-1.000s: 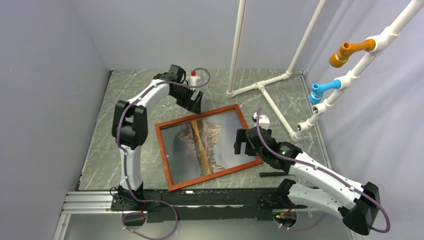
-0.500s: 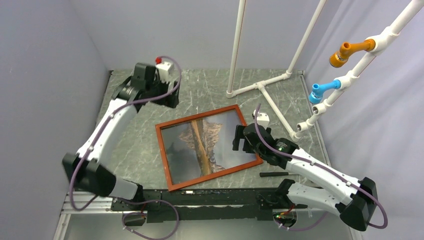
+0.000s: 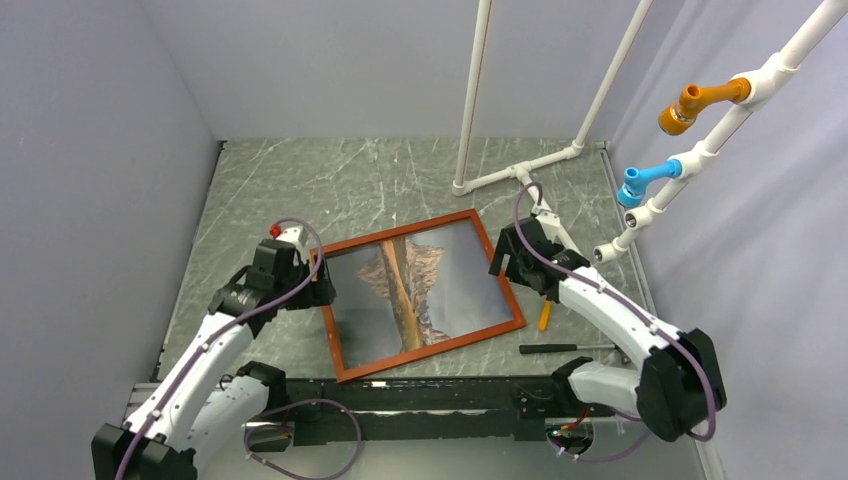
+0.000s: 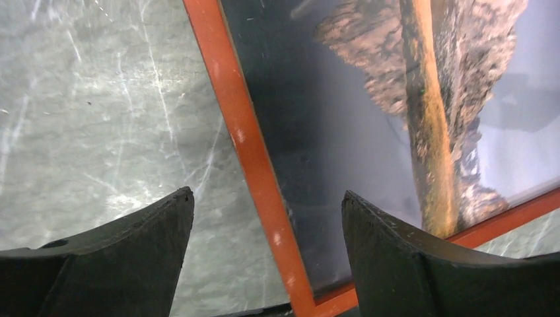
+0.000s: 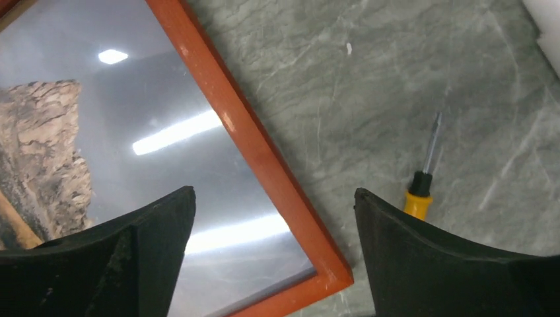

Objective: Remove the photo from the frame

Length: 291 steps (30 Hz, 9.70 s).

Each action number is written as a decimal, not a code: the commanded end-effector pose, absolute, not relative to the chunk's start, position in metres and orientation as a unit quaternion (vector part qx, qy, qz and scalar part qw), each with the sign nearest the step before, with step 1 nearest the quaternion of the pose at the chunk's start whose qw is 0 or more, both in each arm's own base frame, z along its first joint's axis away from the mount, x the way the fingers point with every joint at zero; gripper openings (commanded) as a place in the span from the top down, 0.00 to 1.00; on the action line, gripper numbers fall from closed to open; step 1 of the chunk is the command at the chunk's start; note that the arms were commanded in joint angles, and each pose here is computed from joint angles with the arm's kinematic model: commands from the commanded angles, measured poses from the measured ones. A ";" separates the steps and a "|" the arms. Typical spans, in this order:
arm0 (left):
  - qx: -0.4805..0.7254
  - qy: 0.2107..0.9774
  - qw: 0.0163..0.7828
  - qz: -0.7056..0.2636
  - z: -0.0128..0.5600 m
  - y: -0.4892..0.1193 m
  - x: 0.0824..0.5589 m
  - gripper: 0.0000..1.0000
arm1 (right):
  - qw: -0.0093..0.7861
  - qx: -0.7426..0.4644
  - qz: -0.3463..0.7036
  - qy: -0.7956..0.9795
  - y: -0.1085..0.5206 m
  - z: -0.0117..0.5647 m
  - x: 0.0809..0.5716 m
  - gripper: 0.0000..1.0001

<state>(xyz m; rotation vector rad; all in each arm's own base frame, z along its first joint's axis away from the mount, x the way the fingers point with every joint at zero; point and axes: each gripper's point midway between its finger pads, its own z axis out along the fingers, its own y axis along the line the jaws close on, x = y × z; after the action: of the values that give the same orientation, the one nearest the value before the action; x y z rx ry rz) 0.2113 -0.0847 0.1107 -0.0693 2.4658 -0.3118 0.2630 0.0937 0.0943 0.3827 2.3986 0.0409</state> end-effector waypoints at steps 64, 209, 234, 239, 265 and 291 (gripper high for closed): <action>-0.116 0.924 0.313 -0.187 0.101 -0.107 0.223 0.92 | 0.349 -0.072 0.036 0.934 0.149 0.120 0.316 1.00; 0.073 0.946 0.268 -0.167 0.045 -0.210 0.215 0.22 | 0.240 0.211 0.220 0.922 0.109 0.034 0.200 0.26; 0.066 0.957 0.241 -0.144 0.015 -0.202 0.207 0.22 | 0.256 0.201 0.251 0.911 0.116 0.057 0.199 0.27; 0.114 0.941 0.258 -0.187 0.035 -0.219 0.209 0.19 | 0.254 0.207 0.267 0.906 0.121 0.058 0.200 0.27; 0.485 0.751 0.437 -0.094 0.062 -0.418 0.177 0.02 | 0.256 0.211 0.281 0.900 0.124 0.063 0.199 0.27; 0.481 0.756 0.440 -0.068 0.058 -0.421 0.186 0.04 | 0.258 0.209 0.282 0.900 0.124 0.066 0.199 0.27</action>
<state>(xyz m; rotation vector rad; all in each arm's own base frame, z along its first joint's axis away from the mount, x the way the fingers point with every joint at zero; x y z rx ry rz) 0.1799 -0.4082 0.0460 1.2267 1.9042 -0.1675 0.1931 0.1200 0.0546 0.5729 2.4773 0.7274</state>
